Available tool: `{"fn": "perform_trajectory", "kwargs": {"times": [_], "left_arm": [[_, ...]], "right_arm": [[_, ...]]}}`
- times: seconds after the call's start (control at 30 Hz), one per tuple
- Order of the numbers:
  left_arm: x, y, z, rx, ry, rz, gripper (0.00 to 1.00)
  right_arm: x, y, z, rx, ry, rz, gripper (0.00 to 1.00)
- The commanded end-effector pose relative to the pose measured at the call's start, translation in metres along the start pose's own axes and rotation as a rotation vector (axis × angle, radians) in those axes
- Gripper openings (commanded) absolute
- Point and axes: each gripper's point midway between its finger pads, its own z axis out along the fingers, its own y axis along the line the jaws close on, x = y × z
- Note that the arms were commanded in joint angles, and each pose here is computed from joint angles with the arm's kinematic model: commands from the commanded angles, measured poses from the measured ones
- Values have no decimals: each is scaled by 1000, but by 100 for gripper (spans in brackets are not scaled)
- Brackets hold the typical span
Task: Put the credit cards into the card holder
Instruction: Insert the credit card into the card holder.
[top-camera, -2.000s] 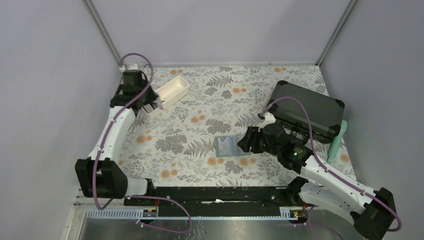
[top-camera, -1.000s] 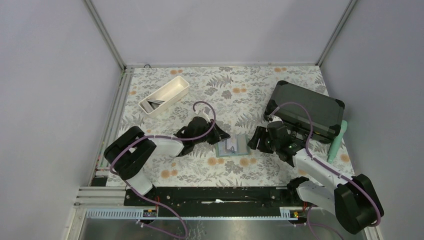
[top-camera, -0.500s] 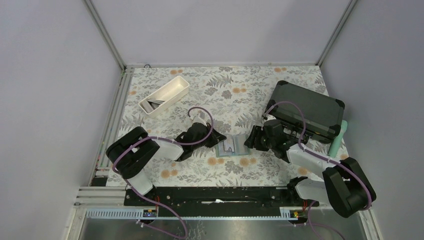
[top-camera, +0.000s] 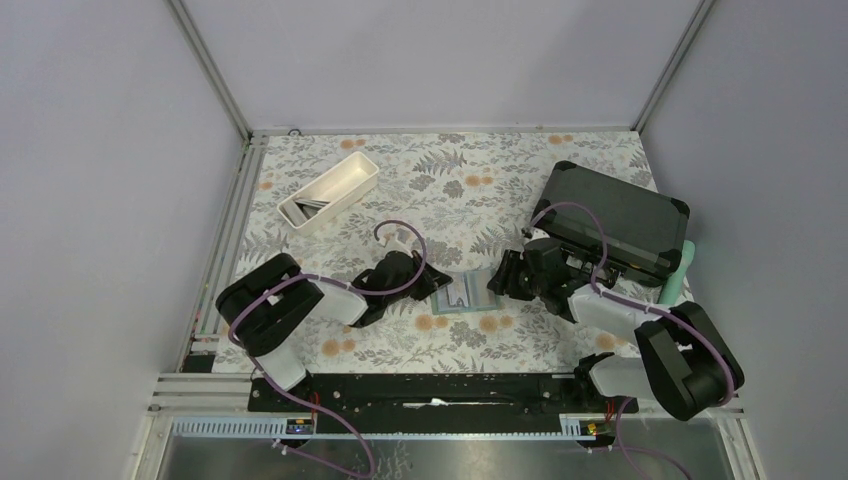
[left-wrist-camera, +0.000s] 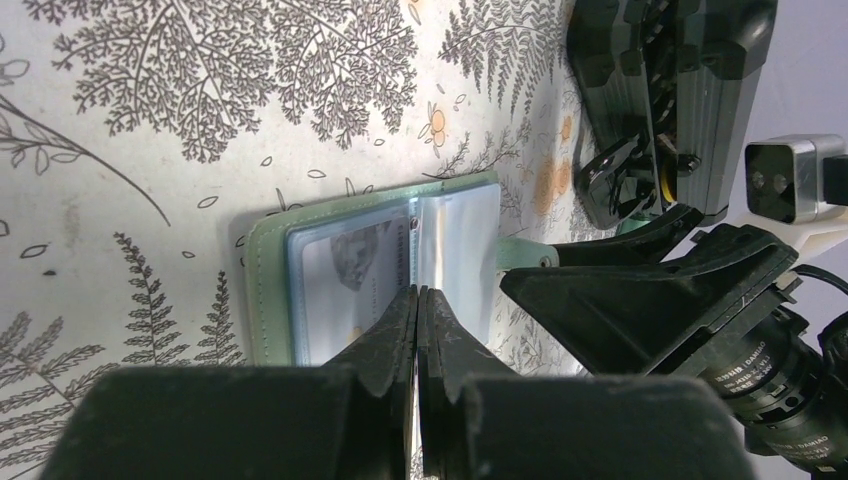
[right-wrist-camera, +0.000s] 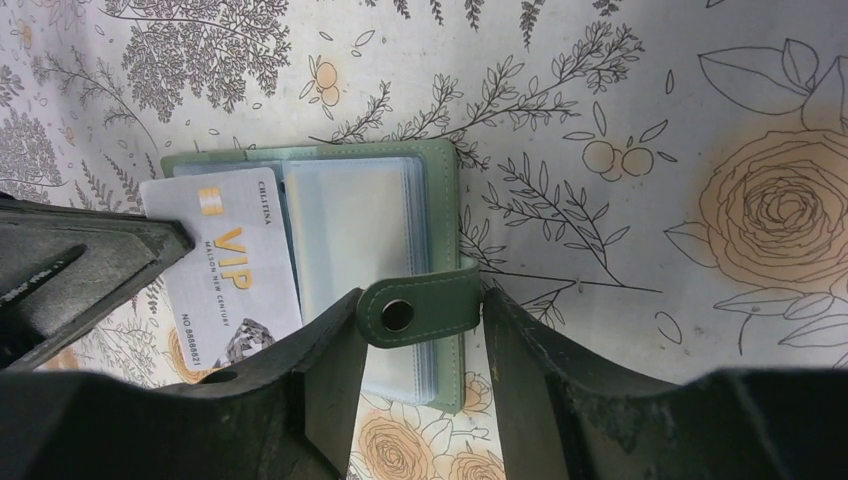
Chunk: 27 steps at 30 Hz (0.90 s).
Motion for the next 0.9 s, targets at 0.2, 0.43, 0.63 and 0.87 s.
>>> {"fn": "perform_trajectory", "kwargs": {"times": [0.2,0.43,0.63,0.87], "left_arm": [[-1,-9,2,67,-38,-53,0],[1,-11,2,91,-39,-68,0],[-1,-8,-2,117,-63,-100,0],[-3,-12,-6,139,-75,-131,0]], "right_arm": [[-10,-5,10,30,-26,-19,48],[-6,-11,13,57,-13,-11,42],[-6,-11,13,62,-13,-8,40],[-5,-13,13,69,-9,-8,39]]}}
